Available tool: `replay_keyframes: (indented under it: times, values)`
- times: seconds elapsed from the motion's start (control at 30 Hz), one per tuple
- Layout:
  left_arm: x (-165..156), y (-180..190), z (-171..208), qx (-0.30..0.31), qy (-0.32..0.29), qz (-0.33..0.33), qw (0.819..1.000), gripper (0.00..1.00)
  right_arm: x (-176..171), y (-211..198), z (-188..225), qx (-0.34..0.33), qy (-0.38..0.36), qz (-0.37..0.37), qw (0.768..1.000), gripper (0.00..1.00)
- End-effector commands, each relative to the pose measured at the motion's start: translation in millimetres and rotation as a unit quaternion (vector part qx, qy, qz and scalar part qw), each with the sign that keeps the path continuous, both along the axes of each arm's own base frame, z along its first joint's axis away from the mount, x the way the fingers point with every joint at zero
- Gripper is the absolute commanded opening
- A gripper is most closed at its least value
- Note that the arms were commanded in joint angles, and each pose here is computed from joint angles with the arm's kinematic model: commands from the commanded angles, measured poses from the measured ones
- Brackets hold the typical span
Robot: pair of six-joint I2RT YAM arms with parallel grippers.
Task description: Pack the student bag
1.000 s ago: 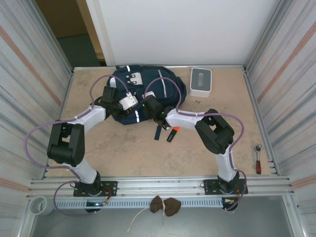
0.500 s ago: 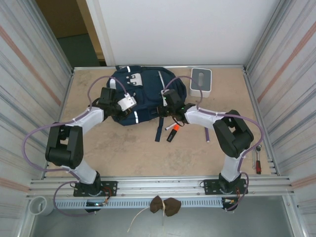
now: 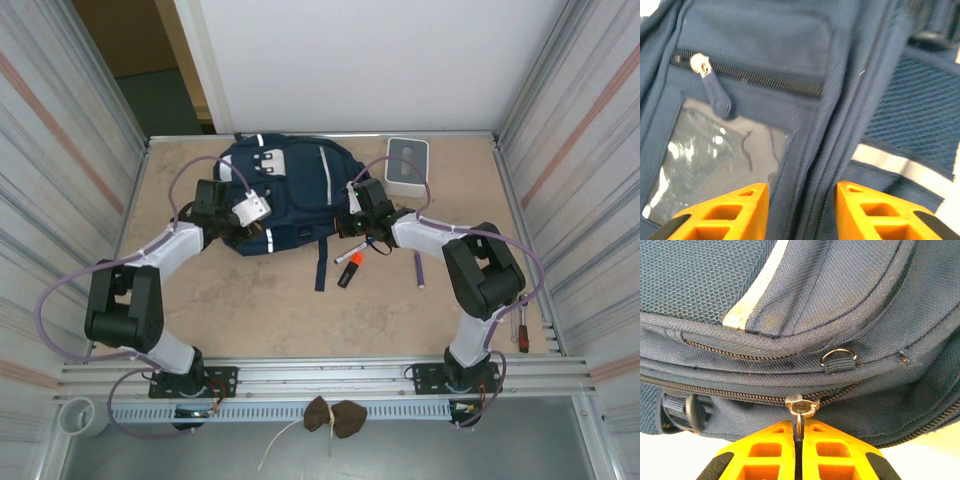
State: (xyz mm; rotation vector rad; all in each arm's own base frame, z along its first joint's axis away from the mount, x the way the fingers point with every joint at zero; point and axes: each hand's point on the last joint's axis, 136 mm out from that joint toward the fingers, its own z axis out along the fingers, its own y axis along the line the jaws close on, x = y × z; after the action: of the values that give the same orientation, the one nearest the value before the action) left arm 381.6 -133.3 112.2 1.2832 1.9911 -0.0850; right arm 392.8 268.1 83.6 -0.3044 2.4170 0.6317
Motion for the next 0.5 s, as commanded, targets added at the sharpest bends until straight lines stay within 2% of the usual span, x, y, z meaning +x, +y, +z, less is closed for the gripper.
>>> replay_keyframes:
  times: [0.0,0.1,0.23,0.33,0.47]
  values:
    - [-6,-27,32,-0.01,-0.06,-0.048,0.997,0.47,-7,8,26,0.038,-0.014,0.023,0.999,0.0]
    - [-13,-59,35,0.02,-0.097,-0.103,0.99,0.53,-10,11,33,0.056,-0.018,0.028,0.998,0.0]
    - [-6,-96,28,0.062,-0.136,-0.147,0.978,0.6,-17,19,45,0.089,-0.021,0.038,0.995,0.0]
    - [5,-110,24,0.075,-0.145,-0.158,0.974,0.6,-24,26,55,0.111,-0.023,0.047,0.992,0.0]
    - [9,-114,13,0.081,-0.139,-0.165,0.973,0.55,-31,35,61,0.133,-0.02,0.06,0.989,0.0]
